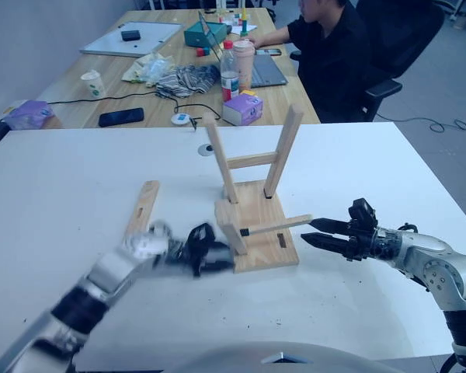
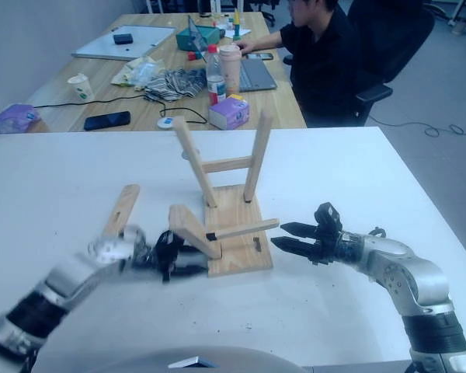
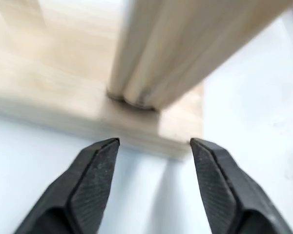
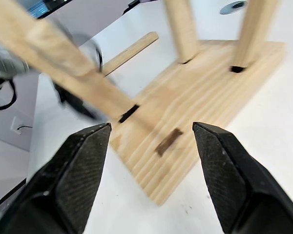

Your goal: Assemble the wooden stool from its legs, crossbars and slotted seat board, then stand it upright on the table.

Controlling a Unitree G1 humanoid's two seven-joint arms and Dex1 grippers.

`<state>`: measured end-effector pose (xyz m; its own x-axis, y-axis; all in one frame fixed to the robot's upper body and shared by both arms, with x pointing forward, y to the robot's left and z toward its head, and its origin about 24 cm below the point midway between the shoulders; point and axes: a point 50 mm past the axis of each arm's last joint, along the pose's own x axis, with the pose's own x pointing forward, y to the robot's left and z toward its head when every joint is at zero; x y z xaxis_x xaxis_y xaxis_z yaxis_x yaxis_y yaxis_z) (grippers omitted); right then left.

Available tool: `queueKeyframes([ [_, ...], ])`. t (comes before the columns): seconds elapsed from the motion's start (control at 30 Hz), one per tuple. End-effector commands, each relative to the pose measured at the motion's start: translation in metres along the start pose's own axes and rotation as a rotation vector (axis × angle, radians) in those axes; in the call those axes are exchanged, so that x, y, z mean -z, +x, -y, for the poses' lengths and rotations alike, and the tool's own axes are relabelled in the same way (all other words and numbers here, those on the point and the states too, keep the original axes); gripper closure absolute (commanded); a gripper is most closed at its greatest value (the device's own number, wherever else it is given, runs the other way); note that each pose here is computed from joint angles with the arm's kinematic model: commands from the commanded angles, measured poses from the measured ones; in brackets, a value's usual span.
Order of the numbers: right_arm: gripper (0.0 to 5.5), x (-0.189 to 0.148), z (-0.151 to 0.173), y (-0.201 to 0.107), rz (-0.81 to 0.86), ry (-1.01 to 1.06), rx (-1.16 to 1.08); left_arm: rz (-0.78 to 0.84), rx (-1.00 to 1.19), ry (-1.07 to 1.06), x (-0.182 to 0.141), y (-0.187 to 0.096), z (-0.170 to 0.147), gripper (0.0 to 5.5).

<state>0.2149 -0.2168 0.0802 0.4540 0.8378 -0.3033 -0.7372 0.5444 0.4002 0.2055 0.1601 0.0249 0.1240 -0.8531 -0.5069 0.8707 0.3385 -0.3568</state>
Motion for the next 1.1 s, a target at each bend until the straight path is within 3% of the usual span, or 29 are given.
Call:
queueKeyframes([
  [0.03, 2.42, -0.001, -0.007, 0.003, 0.053, -0.015, 0.015, 0.067, -0.064, -0.019, -0.021, -0.038, -0.014, 2.18],
  [0.1, 2.42, -0.001, -0.007, 0.002, 0.064, -0.016, 0.025, 0.086, -0.092, 0.015, -0.032, -0.058, -0.014, 1.88],
  [0.2, 2.42, 0.001, -0.006, -0.004, 0.076, -0.019, 0.061, 0.01, -0.213, 0.036, -0.022, -0.086, -0.017, 1.59],
  [0.4, 2.42, -0.002, 0.011, -0.026, 0.103, -0.063, 0.222, 0.172, -0.804, -0.143, -0.002, -0.138, -0.054, 1.59],
  [0.5, 2.42, -0.008, 0.013, -0.03, 0.118, -0.083, 0.243, 0.192, -0.926, -0.206, 0.014, -0.139, -0.055, 1.59],
  [0.77, 2.42, -0.01, 0.013, -0.025, 0.111, -0.09, 0.225, 0.142, -0.964, -0.388, 0.063, -0.117, -0.054, 1.59],
  [1.1, 2.42, -0.022, 0.02, -0.025, 0.178, -0.111, 0.283, 0.104, -0.948, -0.366, 0.064, -0.111, -0.052, 3.03],
])
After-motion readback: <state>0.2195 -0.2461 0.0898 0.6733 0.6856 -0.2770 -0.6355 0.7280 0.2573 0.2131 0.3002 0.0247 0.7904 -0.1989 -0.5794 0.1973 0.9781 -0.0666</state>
